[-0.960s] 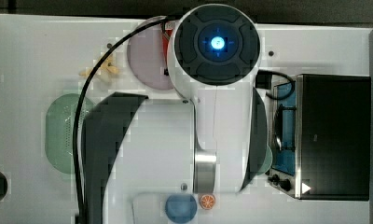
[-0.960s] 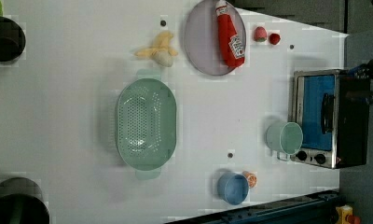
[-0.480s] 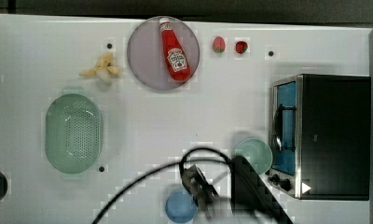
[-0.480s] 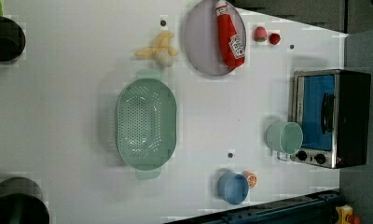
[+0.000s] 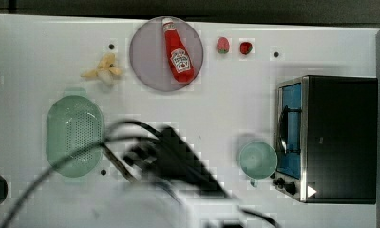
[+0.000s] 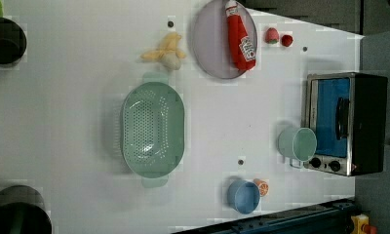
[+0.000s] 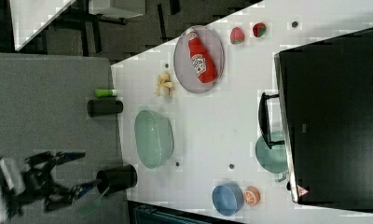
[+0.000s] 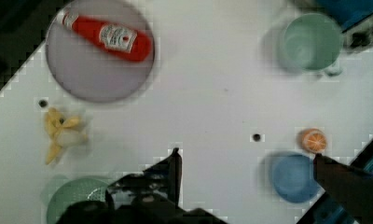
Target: Drag strainer left to right.
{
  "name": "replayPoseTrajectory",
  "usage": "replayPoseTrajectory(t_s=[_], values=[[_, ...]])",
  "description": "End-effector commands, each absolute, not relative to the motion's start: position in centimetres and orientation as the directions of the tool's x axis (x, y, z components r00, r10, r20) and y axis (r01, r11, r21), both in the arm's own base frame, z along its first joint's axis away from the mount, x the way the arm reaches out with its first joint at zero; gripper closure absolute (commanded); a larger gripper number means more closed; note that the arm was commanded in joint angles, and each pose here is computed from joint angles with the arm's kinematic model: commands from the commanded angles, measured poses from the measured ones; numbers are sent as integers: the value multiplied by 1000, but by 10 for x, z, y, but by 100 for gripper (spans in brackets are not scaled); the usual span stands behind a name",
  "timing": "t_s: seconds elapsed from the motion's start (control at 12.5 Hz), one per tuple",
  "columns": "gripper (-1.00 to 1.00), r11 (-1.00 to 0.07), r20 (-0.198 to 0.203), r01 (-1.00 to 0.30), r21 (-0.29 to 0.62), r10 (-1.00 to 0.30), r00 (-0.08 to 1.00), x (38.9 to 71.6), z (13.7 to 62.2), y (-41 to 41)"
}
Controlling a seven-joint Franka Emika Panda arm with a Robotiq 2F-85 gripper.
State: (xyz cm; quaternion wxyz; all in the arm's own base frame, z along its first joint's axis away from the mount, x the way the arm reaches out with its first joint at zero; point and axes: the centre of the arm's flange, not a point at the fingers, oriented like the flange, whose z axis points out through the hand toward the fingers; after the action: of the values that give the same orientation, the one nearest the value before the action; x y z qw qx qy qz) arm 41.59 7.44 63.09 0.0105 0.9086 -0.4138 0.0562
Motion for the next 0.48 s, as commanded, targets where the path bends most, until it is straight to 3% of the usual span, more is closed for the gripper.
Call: replayPoseTrajectory(t_s=[0.08,0.24,0.48], values=[[-100,-603,91,-795,62,-790,606,434,542,169],[-100,-533,98,-846,30,-840,533,441,505,224],[-100,-375,53,-927,4,-926,375,448,446,285]])
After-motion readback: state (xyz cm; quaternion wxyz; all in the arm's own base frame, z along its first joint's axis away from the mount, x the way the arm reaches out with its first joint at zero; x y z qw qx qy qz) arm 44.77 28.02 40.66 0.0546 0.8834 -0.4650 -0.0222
